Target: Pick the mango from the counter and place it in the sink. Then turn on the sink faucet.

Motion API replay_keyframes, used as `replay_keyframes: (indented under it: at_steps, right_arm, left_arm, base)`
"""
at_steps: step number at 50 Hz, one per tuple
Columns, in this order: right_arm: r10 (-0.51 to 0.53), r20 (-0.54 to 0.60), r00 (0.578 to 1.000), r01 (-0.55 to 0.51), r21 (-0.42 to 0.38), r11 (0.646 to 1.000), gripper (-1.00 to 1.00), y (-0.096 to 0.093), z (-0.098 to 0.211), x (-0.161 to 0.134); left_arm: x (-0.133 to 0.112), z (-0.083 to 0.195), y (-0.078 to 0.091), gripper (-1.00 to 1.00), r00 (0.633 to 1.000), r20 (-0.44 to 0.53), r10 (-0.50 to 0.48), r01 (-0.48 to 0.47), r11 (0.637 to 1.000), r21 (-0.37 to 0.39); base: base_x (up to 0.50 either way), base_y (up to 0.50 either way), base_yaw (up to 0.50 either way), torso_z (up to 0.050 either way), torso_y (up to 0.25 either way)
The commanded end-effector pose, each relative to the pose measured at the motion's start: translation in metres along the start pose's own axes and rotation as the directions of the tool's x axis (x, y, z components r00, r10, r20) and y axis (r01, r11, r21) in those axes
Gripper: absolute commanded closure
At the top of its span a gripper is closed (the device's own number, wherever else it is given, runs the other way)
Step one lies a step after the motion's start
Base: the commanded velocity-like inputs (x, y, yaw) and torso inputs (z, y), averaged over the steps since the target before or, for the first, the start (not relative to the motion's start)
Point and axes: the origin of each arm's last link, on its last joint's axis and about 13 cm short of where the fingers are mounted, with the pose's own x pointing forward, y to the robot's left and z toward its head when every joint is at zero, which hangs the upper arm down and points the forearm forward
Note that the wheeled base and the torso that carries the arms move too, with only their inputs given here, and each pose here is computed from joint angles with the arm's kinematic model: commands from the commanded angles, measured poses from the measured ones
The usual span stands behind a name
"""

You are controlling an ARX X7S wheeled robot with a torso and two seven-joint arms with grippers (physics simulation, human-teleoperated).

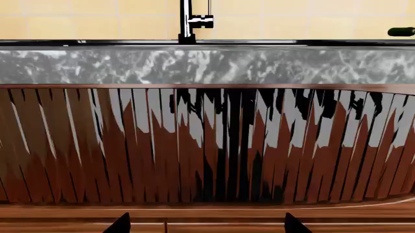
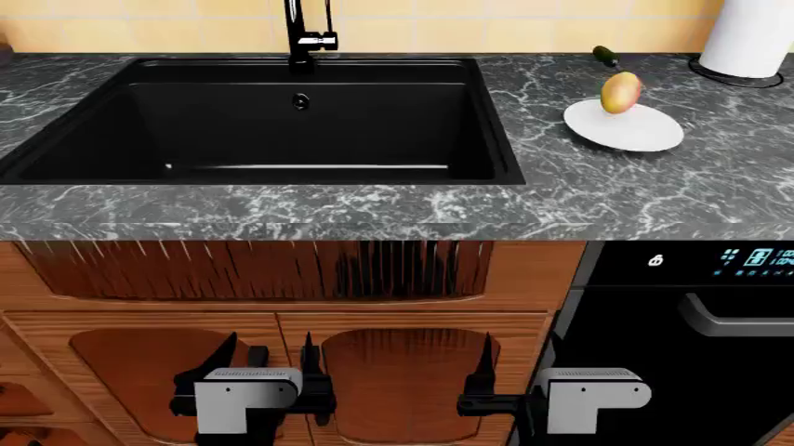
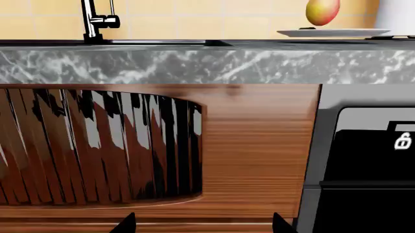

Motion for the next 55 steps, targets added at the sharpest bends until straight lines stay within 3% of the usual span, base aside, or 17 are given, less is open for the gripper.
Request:
replay_keyframes:
  at_steps: [1, 2, 12, 14, 16, 18, 26, 30, 38, 41, 45, 46, 52, 54, 55]
  right_arm:
    - [-0.010, -0.016, 1.000, 0.010, 0.009, 1.000, -1.00, -0.004, 0.000, 0.001]
    - [-0.015, -0.010, 1.000, 0.015, -0.001, 1.000, -1.00, -0.005, 0.005, 0.000]
    - [-0.024, 0.016, 1.000, 0.024, 0.006, 1.000, -1.00, -0.008, 0.011, -0.004]
    - [-0.017, 0.020, 1.000, 0.016, 0.012, 1.000, -1.00, -0.008, 0.016, -0.007]
    - [-0.013, 0.014, 1.000, 0.013, 0.021, 1.000, -1.00, -0.007, 0.022, -0.011]
    - [0.011, 0.021, 1.000, -0.012, 0.024, 1.000, -1.00, -0.006, 0.028, -0.016]
    - [0.005, 0.059, 0.998, -0.005, -0.002, 1.000, -1.00, -0.015, 0.067, -0.033]
    - [-0.001, 0.081, 0.997, 0.001, -0.004, 1.000, -1.00, -0.018, 0.095, -0.034]
    - [0.004, 0.093, 0.996, -0.004, -0.007, 1.000, -1.00, -0.024, 0.136, -0.033]
    - [-0.013, 0.087, 0.996, 0.012, 0.004, 1.000, -1.00, -0.029, 0.151, -0.028]
    - [-0.022, 0.117, 0.993, 0.024, -0.017, 1.000, -1.00, -0.035, 0.183, -0.024]
    - [-0.003, 0.115, 0.993, 0.001, 0.014, 1.000, -1.00, -0.035, 0.188, -0.021]
    - [-0.017, 0.121, 0.993, 0.014, 0.025, 1.000, -1.00, -0.040, 0.211, -0.006]
    - [-0.009, 0.120, 0.993, 0.006, 0.029, 1.000, -1.00, -0.040, 0.218, -0.003]
    - [0.004, 0.133, 0.991, -0.006, 0.014, 1.000, -1.00, -0.040, 0.228, 0.000]
  left_arm:
    - [-0.007, 0.010, -0.001, -1.00, 0.999, 0.037, -0.023, 0.022, 0.999, 0.026]
    - [-0.008, 0.016, -0.001, -1.00, 0.999, 0.045, -0.024, 0.025, 1.000, -0.006]
    - [-0.012, 0.027, 0.001, -1.00, 0.998, 0.055, -0.006, 0.005, 1.000, 0.013]
    - [-0.013, 0.039, 0.003, -1.00, 0.998, 0.068, -0.012, 0.007, 0.998, 0.069]
    - [-0.018, 0.051, 0.005, -1.00, 0.998, 0.063, -0.003, 0.001, 1.000, 0.026]
    - [-0.021, 0.059, 0.005, -1.00, 0.996, 0.087, 0.019, -0.023, 0.999, 0.046]
    - [-0.041, 0.102, 0.005, -1.00, 0.997, 0.082, -0.011, 0.008, 0.999, 0.037]
    - [-0.042, 0.122, 0.003, -1.00, 0.996, 0.077, -0.036, 0.030, 0.996, 0.080]
    - [-0.038, 0.159, 0.006, -1.00, 0.991, 0.128, -0.042, 0.027, 0.993, 0.117]
    - [-0.036, 0.181, 0.009, -1.00, 0.979, 0.204, -0.012, -0.022, 0.987, 0.160]
    - [-0.034, 0.208, 0.002, -1.00, 0.976, 0.180, -0.122, 0.101, 0.987, 0.121]
    - [-0.029, 0.218, 0.001, -1.00, 0.974, 0.192, -0.117, 0.094, 0.987, 0.128]
    - [-0.018, 0.254, 0.000, -1.00, 0.968, 0.208, -0.137, 0.115, 0.987, 0.114]
    - [-0.014, 0.261, -0.001, -1.00, 0.971, 0.173, -0.163, 0.158, 0.987, 0.041]
    - [-0.010, 0.269, -0.001, -1.00, 0.968, 0.193, -0.161, 0.145, 0.985, 0.094]
  base:
    - [0.00, 0.00, 0.00, 0.000, 0.000]
    - [0.00, 0.00, 0.00, 0.000, 0.000]
    - [0.00, 0.00, 0.00, 0.000, 0.000]
    - [0.00, 0.00, 0.00, 0.000, 0.000]
    - [0.00, 0.00, 0.00, 0.000, 0.000]
    - [0.00, 0.00, 0.00, 0.000, 0.000]
    - [0.00, 0.00, 0.00, 0.000, 0.000]
    - [0.00, 0.00, 0.00, 0.000, 0.000]
    - [0.00, 0.00, 0.00, 0.000, 0.000]
    - [0.00, 0.00, 0.00, 0.000, 0.000]
    - [0.00, 0.00, 0.00, 0.000, 0.000]
    - [0.00, 0.00, 0.00, 0.000, 0.000]
    - [0.00, 0.00, 0.00, 0.000, 0.000]
    - [0.00, 0.00, 0.00, 0.000, 0.000]
    - [0.00, 0.00, 0.00, 0.000, 0.000]
